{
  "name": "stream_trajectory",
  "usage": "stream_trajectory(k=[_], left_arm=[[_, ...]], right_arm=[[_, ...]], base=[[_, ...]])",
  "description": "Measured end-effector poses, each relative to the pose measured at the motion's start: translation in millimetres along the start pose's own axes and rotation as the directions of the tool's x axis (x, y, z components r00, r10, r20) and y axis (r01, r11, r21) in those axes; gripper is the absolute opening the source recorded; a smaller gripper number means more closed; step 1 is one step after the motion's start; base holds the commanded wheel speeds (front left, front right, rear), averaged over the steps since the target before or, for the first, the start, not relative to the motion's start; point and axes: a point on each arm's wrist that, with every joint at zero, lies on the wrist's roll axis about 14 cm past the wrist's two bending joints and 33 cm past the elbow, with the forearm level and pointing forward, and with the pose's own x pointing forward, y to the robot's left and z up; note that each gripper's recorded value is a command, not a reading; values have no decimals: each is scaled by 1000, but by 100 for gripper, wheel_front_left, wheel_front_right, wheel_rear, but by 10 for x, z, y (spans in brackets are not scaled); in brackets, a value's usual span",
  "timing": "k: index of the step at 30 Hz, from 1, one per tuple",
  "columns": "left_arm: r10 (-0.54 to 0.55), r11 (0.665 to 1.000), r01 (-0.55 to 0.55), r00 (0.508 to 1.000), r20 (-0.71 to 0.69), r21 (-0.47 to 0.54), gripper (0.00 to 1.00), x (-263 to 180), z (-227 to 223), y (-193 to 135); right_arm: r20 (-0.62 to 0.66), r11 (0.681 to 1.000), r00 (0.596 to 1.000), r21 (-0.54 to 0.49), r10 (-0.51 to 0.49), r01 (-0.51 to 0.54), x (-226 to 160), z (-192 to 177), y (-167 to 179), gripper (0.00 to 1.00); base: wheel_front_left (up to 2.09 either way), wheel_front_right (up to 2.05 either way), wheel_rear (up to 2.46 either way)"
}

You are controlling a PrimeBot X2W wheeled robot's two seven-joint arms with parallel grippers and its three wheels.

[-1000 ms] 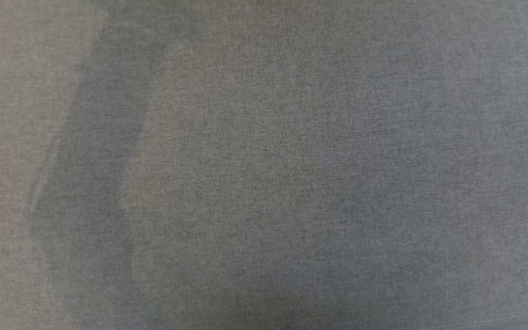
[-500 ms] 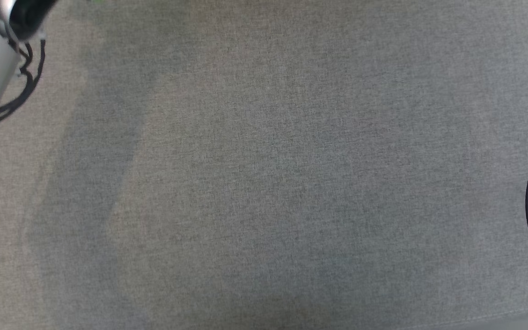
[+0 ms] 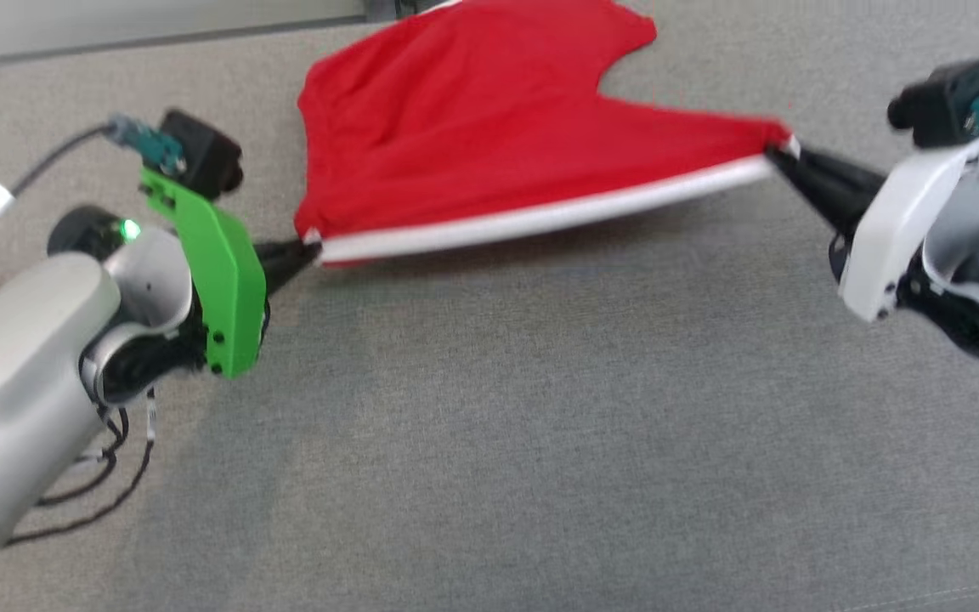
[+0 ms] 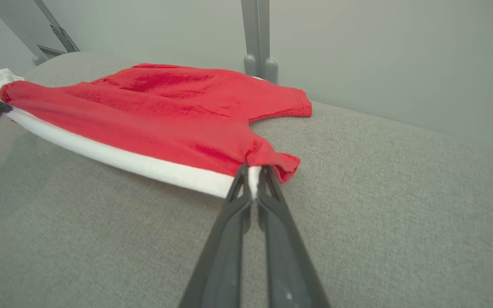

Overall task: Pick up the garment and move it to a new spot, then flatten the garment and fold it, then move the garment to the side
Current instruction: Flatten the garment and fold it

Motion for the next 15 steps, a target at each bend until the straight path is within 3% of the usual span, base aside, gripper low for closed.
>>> stream_trajectory(k=[6, 15], left_arm=[[-91, 994, 84, 989, -114, -65, 0, -348, -461, -494], [-233, 971, 205, 930, -285, -127, 0, -811, -942, -1243]], right_arm=[[-173, 995, 982, 80, 77, -64, -652, -398, 386, 0], [-307, 983, 943, 166, 127, -78, -1473, -613, 651, 0]], base=[[0, 0, 0], [0, 0, 0]])
